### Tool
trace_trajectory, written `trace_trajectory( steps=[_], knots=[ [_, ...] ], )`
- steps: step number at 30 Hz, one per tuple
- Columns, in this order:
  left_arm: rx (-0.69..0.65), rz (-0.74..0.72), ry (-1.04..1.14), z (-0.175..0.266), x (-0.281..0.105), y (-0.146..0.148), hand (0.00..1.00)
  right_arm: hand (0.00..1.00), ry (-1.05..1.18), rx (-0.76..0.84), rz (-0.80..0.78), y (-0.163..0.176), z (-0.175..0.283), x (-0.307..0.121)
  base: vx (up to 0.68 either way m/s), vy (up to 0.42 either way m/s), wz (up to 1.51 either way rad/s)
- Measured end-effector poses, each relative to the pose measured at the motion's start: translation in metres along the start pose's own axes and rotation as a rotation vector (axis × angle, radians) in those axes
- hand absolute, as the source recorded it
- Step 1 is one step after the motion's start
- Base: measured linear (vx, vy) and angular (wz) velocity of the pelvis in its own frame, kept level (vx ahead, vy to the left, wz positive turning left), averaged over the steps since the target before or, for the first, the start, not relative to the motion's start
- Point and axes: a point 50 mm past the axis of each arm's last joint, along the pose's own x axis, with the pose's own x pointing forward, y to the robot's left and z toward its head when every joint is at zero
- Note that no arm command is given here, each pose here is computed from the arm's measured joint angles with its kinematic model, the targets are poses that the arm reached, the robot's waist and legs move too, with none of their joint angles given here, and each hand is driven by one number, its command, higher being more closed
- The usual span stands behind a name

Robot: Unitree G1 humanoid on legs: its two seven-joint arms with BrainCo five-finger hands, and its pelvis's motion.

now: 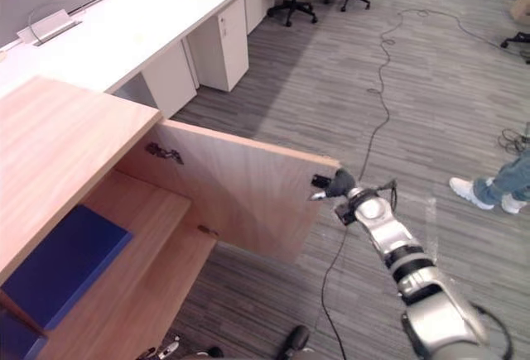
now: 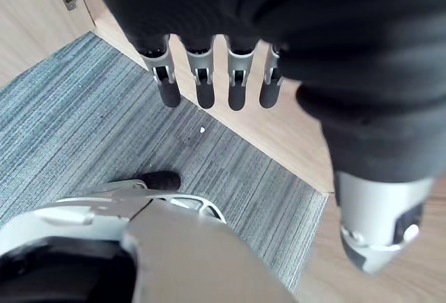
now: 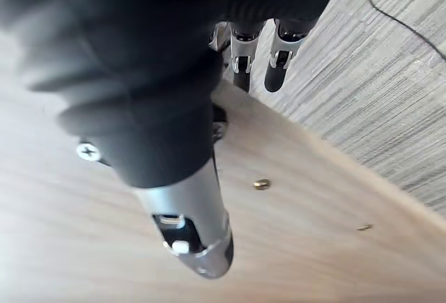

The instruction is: Walk over to the cabinet, pick up the folder, carry it to the office cabinet, place the folder inside the office cabinet, then close the office cabinet door

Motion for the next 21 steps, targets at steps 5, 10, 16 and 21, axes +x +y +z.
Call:
trace_trajectory(
  steps=[5, 10, 16, 21],
  knots=[
    [0.041, -0.025, 0.011, 0.001, 0.002, 0.002, 0.00, 0.00, -0.061, -0.402, 0.600, 0.060, 0.020, -0.028, -0.02, -0.073, -0.05],
    [0.051, -0.045, 0.007, 0.007, 0.005, 0.001, 0.00, 0.00, -0.284, -0.419, 0.982, 0.115, 0.057, -0.060, 0.02, -0.034, 0.06],
    [0.062, -0.032, 0.027, 0.002, 0.004, 0.012, 0.00, 0.00, -0.246, -0.431, 1.069, 0.116, 0.051, -0.067, 0.02, 0.038, 0.02],
    [0.056, -0.029, 0.013, 0.008, 0.006, 0.012, 0.00, 0.00, -0.186, -0.413, 1.169, 0.136, 0.037, -0.071, 0.00, 0.012, 0.07]
  ],
)
